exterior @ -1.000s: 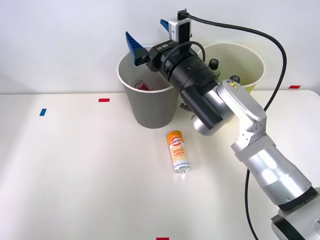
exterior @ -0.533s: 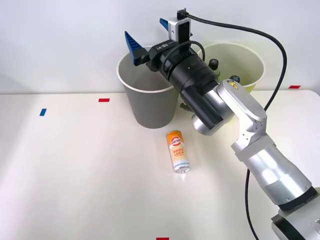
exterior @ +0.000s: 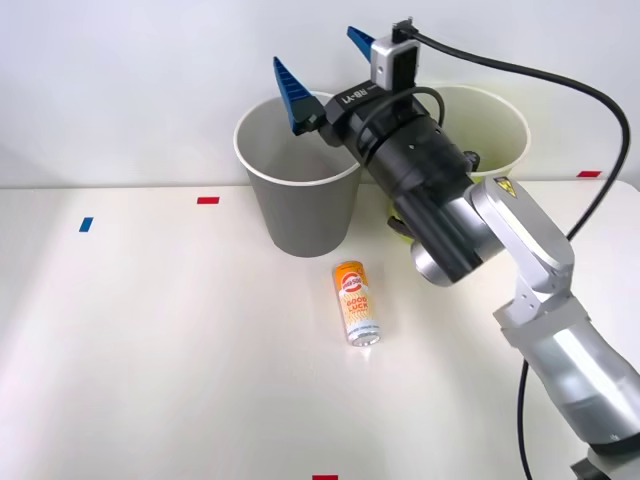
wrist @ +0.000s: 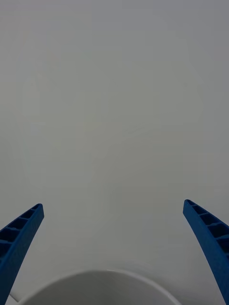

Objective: Put cans in the gray bin, plastic bottles in the light green bin

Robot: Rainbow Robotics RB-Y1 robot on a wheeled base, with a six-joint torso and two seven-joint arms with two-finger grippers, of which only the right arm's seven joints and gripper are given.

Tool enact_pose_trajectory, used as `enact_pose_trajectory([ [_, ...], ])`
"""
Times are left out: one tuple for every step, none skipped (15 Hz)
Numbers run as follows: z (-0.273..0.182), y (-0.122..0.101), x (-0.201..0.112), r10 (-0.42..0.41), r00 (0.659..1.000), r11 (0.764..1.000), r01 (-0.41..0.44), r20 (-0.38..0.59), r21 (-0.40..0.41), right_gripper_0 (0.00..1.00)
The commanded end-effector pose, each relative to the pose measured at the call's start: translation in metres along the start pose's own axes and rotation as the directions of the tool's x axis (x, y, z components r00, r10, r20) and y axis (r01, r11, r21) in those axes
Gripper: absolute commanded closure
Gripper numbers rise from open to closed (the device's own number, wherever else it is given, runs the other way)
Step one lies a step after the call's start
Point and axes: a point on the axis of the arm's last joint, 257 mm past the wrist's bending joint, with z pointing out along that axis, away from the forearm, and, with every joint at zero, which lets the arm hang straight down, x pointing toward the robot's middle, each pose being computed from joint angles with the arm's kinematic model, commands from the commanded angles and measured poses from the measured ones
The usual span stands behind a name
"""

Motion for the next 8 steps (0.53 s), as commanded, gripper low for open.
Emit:
enact_pose_trajectory([
  [-0.057,-0.015,-0.017,0.010,1.000,0.999,-0.011,0.027,0.043,0.00],
  [-0.073,-0.016,-0.015,0.023,1.000,0.998,-0.024,0.021,0.052,0.00],
  [-0.091,-0.020,-0.013,0.038,0.999,0.996,-0.039,0.014,0.076,0.00],
  [-0.109,-0.027,-0.011,0.053,0.999,0.992,-0.053,0.005,0.114,0.00],
  [-0.124,-0.032,-0.007,0.069,0.998,0.987,-0.068,-0.005,0.147,0.00],
  [-0.141,-0.039,-0.005,0.081,0.997,0.979,-0.076,-0.018,0.192,0.00],
  [-0.152,-0.043,-0.005,0.084,0.996,0.972,-0.076,-0.027,0.221,0.00],
  [-0.163,-0.048,-0.004,0.088,0.995,0.966,-0.076,-0.036,0.247,0.00],
])
